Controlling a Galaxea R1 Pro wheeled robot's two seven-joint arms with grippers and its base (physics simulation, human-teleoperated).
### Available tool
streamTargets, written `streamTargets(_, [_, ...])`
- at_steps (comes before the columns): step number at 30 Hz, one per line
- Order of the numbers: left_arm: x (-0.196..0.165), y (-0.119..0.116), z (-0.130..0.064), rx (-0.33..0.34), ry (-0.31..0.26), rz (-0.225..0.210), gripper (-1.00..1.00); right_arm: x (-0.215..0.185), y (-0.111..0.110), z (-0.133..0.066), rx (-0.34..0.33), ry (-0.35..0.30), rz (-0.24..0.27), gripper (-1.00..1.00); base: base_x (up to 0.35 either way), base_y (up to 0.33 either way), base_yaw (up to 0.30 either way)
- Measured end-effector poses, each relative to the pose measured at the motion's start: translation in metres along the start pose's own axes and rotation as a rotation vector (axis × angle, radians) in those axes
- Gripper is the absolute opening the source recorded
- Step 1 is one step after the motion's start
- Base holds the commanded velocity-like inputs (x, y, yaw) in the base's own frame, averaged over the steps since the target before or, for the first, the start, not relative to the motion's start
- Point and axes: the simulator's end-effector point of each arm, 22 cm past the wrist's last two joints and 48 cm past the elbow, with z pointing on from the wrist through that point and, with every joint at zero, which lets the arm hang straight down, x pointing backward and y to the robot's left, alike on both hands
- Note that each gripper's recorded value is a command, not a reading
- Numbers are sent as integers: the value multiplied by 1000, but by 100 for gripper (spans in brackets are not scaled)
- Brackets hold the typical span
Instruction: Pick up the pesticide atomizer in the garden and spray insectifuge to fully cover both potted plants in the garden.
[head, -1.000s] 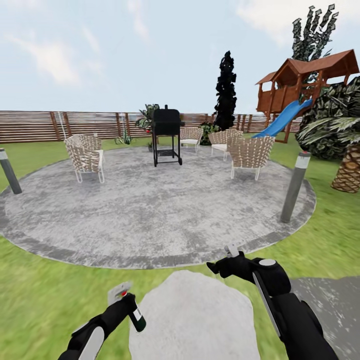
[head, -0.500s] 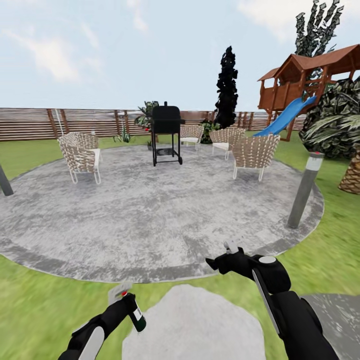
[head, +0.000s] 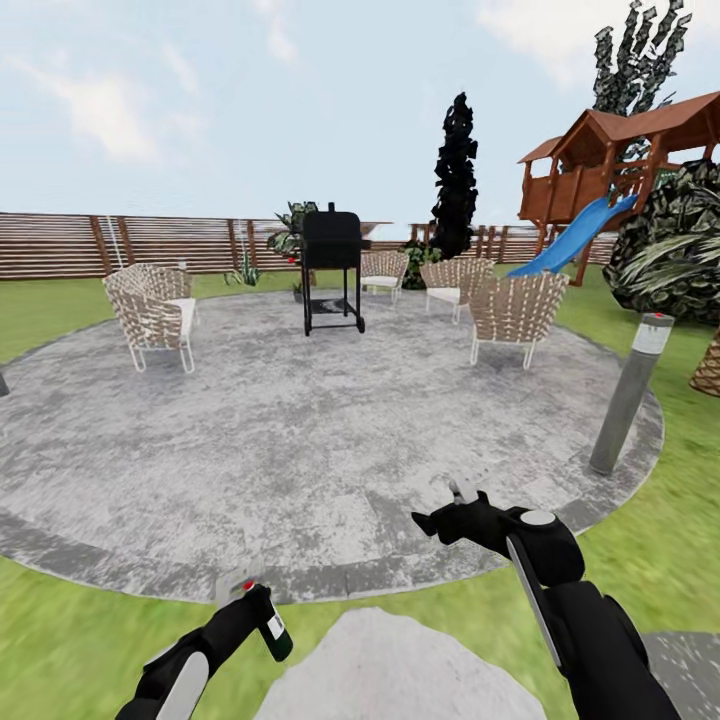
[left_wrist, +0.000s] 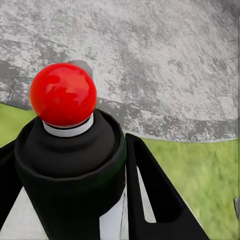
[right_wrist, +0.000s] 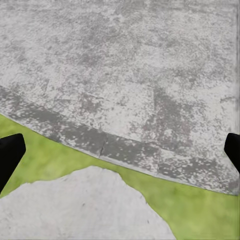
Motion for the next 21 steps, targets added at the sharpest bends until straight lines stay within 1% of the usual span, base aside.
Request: streamTargets(21, [2,2,0,-3,6,1,-100,-1,0,-1,-3,-2,-2,100,342,0,0])
